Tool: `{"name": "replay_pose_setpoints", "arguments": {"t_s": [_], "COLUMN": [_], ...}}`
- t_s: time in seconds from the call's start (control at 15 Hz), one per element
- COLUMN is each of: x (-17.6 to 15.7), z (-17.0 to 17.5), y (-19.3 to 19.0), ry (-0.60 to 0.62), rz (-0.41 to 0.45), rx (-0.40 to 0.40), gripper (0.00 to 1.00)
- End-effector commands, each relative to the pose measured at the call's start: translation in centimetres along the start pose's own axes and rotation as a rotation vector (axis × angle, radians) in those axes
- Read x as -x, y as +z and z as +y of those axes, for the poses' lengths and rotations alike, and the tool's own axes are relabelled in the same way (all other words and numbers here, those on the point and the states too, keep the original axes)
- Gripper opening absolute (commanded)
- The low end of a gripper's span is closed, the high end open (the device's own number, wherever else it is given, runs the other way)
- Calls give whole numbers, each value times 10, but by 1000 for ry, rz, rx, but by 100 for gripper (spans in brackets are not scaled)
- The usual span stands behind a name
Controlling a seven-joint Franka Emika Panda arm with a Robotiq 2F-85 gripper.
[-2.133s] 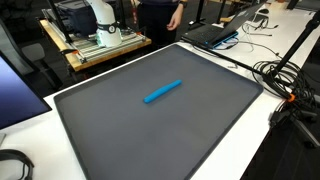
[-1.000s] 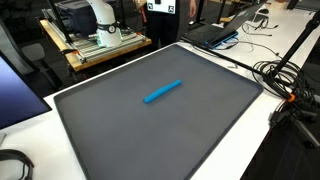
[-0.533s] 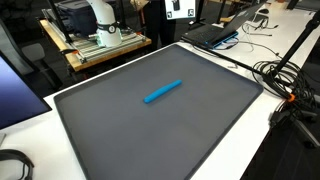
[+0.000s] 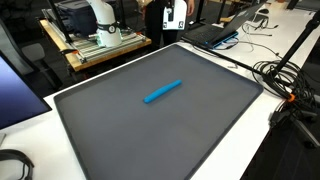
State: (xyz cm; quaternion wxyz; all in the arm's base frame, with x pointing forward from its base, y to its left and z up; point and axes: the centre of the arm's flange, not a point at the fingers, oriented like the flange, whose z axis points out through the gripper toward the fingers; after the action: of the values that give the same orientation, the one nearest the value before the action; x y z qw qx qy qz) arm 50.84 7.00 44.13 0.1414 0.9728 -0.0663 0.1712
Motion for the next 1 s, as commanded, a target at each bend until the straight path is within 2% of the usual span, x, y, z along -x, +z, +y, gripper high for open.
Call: {"name": "replay_pose_setpoints", "arguments": {"t_s": [0.0,0.2,0.33,0.8,0.93], "x": [6,12,8,-19,-19], "z": [-40,-69,-75,-45,-34], "y": [-9,-9,-3,50,67], "ry": [38,24,17,29,40], "rz": [-73,-110,-135,-227,-213], "rx": [66,70,72,-55,-106], "gripper": [1,1,1,1,1]}}
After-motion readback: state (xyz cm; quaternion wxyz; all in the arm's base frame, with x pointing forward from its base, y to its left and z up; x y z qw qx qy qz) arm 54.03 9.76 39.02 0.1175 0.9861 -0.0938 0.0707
